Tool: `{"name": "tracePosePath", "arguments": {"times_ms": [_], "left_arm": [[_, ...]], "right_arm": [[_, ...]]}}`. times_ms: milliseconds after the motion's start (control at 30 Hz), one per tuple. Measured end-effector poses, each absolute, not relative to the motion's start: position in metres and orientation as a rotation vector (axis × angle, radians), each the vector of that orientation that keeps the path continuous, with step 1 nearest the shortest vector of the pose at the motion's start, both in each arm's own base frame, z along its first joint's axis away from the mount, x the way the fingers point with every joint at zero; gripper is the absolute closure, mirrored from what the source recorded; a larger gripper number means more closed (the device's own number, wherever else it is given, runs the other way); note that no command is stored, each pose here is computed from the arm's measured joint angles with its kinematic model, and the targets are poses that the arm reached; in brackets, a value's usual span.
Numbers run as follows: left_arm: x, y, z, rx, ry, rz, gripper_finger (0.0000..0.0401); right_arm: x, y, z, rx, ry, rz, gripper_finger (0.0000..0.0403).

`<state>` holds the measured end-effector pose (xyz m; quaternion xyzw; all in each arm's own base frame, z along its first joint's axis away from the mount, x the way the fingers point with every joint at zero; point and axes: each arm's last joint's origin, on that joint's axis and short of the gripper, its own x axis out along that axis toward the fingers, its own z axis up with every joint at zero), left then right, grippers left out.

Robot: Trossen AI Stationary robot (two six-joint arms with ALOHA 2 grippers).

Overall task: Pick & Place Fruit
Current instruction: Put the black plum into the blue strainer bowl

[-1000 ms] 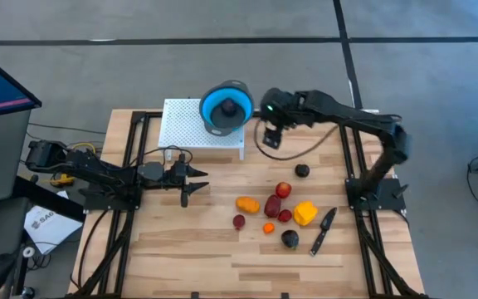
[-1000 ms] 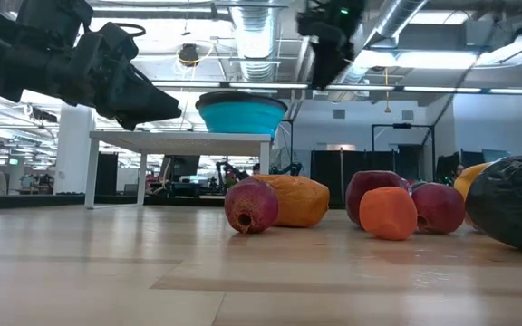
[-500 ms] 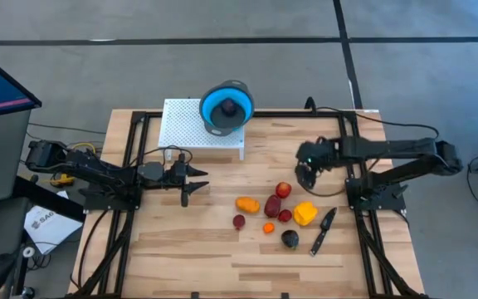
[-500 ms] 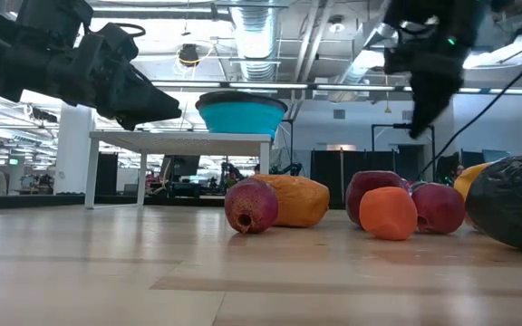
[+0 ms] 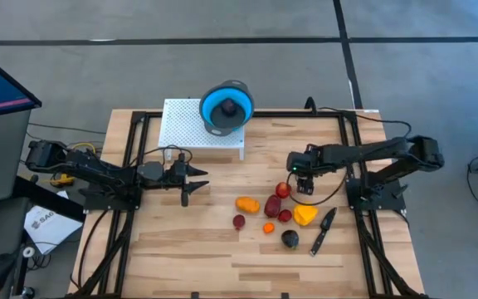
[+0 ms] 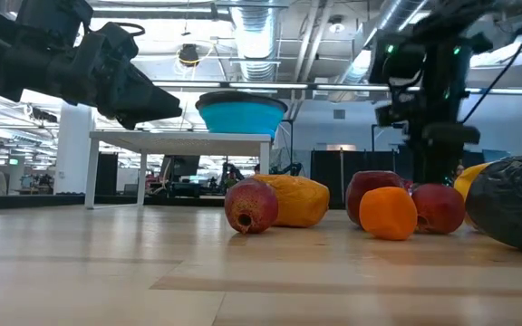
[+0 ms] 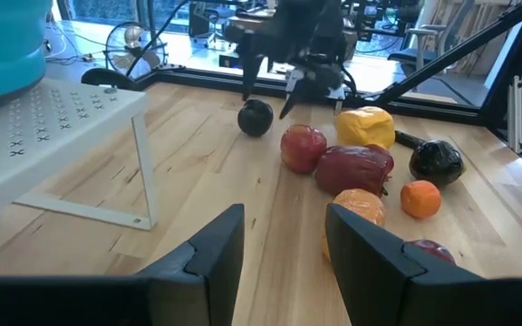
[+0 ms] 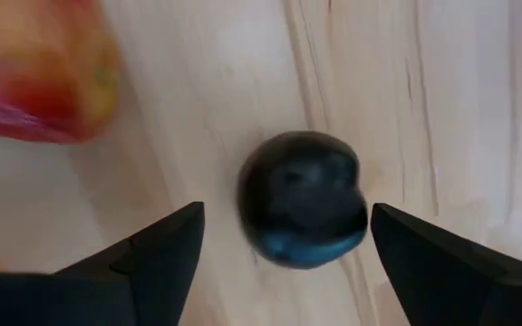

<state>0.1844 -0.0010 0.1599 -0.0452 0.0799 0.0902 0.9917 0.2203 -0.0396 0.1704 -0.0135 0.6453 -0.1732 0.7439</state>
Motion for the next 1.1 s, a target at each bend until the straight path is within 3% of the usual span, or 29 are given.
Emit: {"name": "tracePosePath", "arguments": {"times_ms": [267,733,1100], "left_arm": [[0.185,-0.001,0.161,-0.091,0.153,0.184,0.0252],[0.185,-0.001,0.161,-0.09,0.147,0.189,0.0252],[0.185,-0.001,0.161,-0.09,0.147,0.188,0.0252]], "right_arm": [[0.228,-0.056,0.142,-0.007,1.521,-0.408,0.0061],[0.235,-0.057,0.14,0.007,1.465,-0.377,0.0166],[0.254,-0.059,0.144,0.047,1.263,-0.354,0.0168]]}}
